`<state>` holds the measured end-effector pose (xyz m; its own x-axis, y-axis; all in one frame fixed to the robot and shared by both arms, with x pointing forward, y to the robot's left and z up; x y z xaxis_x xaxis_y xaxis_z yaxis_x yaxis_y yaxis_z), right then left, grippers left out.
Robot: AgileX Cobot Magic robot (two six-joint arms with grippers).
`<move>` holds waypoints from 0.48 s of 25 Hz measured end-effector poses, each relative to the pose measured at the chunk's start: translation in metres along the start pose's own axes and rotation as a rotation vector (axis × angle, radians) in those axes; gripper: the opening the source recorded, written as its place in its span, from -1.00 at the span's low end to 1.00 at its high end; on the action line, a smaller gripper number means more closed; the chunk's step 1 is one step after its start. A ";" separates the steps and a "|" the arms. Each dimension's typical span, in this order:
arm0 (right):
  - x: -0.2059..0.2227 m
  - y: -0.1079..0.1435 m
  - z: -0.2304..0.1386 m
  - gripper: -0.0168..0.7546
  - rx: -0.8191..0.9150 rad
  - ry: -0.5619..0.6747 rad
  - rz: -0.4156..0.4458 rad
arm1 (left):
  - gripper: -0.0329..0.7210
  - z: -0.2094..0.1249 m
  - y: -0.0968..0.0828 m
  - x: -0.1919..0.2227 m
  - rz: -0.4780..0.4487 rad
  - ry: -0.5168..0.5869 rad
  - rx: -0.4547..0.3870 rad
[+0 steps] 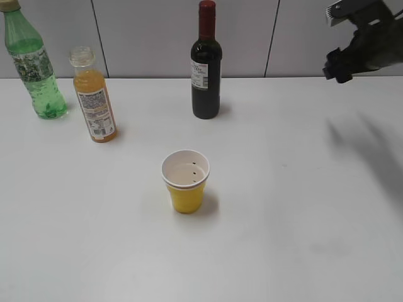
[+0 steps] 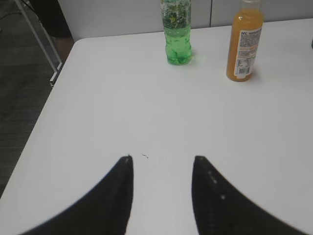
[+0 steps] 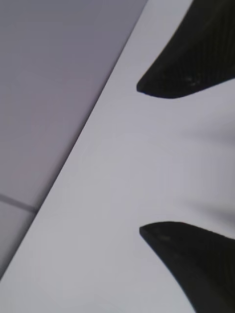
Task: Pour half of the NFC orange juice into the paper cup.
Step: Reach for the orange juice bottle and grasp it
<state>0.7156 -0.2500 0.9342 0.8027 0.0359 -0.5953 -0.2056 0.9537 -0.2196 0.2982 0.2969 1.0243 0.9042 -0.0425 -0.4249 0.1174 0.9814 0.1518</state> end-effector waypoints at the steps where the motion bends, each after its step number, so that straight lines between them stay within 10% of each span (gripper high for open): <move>1: -0.002 -0.010 0.000 0.59 0.029 0.041 -0.051 | -0.09 0.000 0.000 0.000 0.000 0.000 0.000; 12: -0.047 -0.040 0.049 0.59 0.168 0.302 -0.111 | -0.11 0.000 0.000 0.000 0.000 0.000 0.001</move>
<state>0.7139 -0.2748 1.0086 0.6082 -0.1369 -0.7819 -0.0113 0.9834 -0.1810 0.2982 0.2969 1.0243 0.9042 -0.0425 -0.4249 0.1178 0.9813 0.1525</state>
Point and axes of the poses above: a point on each arm's last joint axis where the gripper is mounted, x pointing out along that axis toward the gripper, y along the wrist's bending axis when the last joint is at zero, z = x × y, the point moved 7 cm from there along x, pointing out along that axis toward the gripper, and after that the axes turned 6 degrees about x, right-handed, at the moved point
